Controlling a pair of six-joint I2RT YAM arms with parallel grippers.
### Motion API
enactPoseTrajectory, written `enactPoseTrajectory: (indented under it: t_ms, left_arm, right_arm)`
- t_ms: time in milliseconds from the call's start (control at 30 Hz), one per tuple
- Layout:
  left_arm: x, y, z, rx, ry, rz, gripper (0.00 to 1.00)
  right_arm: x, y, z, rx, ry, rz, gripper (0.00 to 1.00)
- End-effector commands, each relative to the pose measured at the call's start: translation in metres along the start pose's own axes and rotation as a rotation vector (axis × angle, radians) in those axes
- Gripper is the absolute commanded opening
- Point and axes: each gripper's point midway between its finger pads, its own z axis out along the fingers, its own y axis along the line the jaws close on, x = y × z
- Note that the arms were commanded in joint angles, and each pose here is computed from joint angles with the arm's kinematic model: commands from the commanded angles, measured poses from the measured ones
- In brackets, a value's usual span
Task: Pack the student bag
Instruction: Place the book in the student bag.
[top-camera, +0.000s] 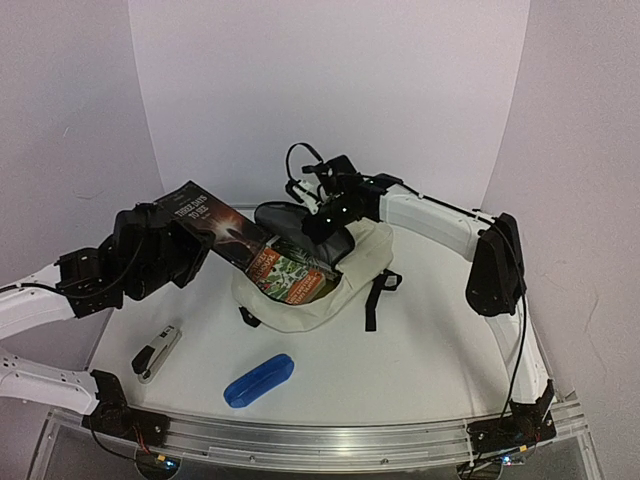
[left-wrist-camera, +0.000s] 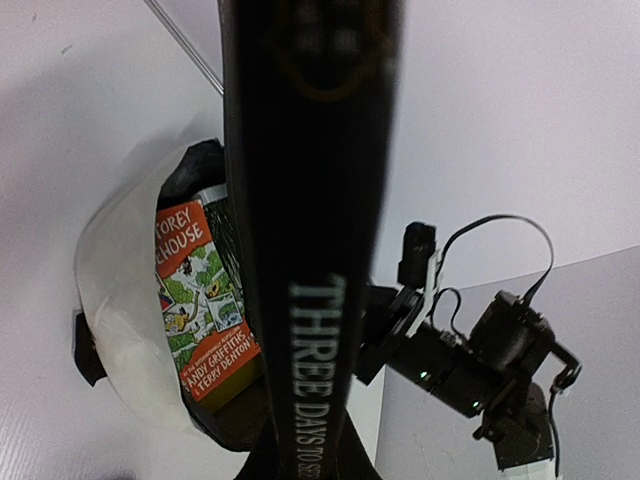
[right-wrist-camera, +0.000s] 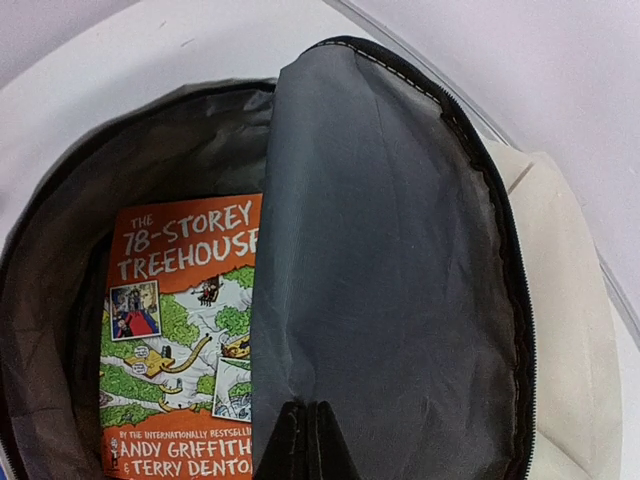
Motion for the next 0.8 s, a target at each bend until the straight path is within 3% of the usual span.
enactPoseTrajectory:
  t_ms: [0,367,500,600,767]
  left_arm:
    - [0.015,-0.031,0.018,0.175,0.033,-0.158,0.00]
    - [0.060,-0.057,0.098,0.328,0.205,-0.219,0.00]
    - [0.064,-0.035,0.127,0.303,0.252,-0.320,0.00]
    - [0.074,-0.002,0.150,0.211,0.286,-0.430,0.00]
    - [0.090,0.044,0.160,-0.065,0.311,-0.462,0.00]
  right_arm:
    - [-0.068,-0.016,-0.058,-0.085,-0.209,0.128,0.00]
    - [-0.085,-0.005,-0.077,-0.227,-0.265,0.171,0.00]
    - [-0.085,-0.001,-0.080,-0.247,-0.266,0.169,0.00]
    - [-0.085,0.000,-0.083,-0.256,-0.267,0.167,0.00]
    - [-0.084,0.002,-0.087,-0.259,-0.269,0.155,0.00]
